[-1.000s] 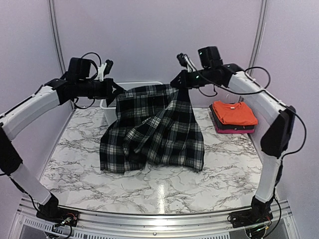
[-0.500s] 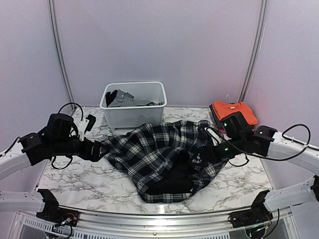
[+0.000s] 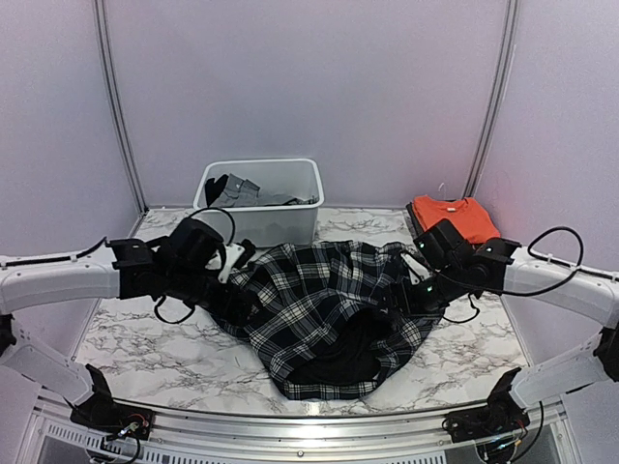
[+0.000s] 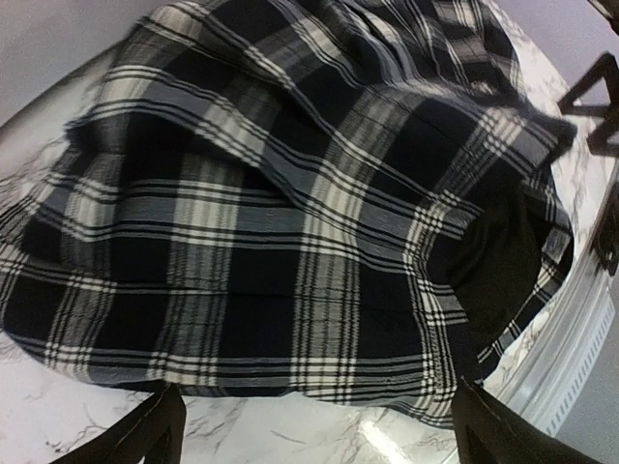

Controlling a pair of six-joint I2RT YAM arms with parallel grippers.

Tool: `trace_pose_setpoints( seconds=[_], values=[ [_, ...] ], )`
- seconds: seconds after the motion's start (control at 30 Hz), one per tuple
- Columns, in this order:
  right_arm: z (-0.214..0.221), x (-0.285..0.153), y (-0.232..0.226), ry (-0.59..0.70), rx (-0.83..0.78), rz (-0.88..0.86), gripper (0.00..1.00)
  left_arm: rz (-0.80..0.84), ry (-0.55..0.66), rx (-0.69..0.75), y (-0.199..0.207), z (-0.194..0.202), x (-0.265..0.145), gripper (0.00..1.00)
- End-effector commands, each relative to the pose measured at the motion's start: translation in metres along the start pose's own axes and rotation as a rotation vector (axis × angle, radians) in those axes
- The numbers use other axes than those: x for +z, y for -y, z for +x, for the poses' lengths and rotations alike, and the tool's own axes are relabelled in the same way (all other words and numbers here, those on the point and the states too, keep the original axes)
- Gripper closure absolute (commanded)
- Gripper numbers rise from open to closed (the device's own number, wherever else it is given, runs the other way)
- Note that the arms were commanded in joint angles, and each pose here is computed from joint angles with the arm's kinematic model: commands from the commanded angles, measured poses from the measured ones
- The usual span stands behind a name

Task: Fold and stack the mixed laundry pile
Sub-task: Adjust the crumpled skirt at the center of the board.

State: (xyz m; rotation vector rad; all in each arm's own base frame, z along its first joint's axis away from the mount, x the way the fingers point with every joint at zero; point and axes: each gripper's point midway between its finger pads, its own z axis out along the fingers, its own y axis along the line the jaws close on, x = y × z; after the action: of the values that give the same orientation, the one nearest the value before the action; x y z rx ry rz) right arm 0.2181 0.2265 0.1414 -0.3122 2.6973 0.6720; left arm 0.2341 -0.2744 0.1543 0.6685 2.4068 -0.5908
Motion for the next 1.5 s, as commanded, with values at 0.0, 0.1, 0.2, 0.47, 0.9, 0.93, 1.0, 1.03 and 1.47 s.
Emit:
trace_pose_setpoints(
  seconds=[0.0, 0.1, 0.2, 0.47, 0.9, 0.93, 1.0, 1.03, 1.47],
  values=[
    [0.02, 0.011, 0.008, -0.053, 0.049, 0.026, 0.13, 0.011, -0.04, 0.146, 0.034, -0.006, 0.024, 0.01],
    [0.019, 0.018, 0.014, -0.075, -0.027, 0.08, 0.12, 0.03, -0.1, 0.206, 0.051, -0.001, 0.042, 0.01],
    [-0.009, 0.013, 0.004, -0.049, -0.178, 0.14, 0.11, 0.036, -0.156, 0.231, 0.061, 0.019, 0.049, 0.01],
    [-0.017, 0.028, 0.013, -0.174, -0.483, 0.371, 0.13, -0.021, -0.117, 0.124, 0.043, 0.036, 0.029, 0.01],
    [-0.068, 0.027, -0.03, -0.059, -0.464, 0.311, 1.0, -0.114, -0.047, -0.113, 0.019, 0.054, 0.013, 0.01],
    [-0.085, 0.02, -0.048, -0.01, -0.458, 0.271, 1.0, -0.124, -0.032, -0.137, 0.018, 0.054, 0.011, 0.01],
    [-0.121, -0.002, -0.085, 0.108, -0.429, 0.186, 1.0, -0.146, -0.001, -0.198, 0.014, 0.053, 0.007, 0.01],
    [-0.137, -0.016, -0.103, 0.174, -0.416, 0.136, 1.0, -0.159, 0.021, -0.237, 0.011, 0.052, 0.005, 0.01],
    [-0.209, -0.07, -0.175, 0.487, -0.179, -0.132, 1.0, -0.14, 0.345, -0.6, 0.007, 0.051, -0.033, 0.01]
  ],
)
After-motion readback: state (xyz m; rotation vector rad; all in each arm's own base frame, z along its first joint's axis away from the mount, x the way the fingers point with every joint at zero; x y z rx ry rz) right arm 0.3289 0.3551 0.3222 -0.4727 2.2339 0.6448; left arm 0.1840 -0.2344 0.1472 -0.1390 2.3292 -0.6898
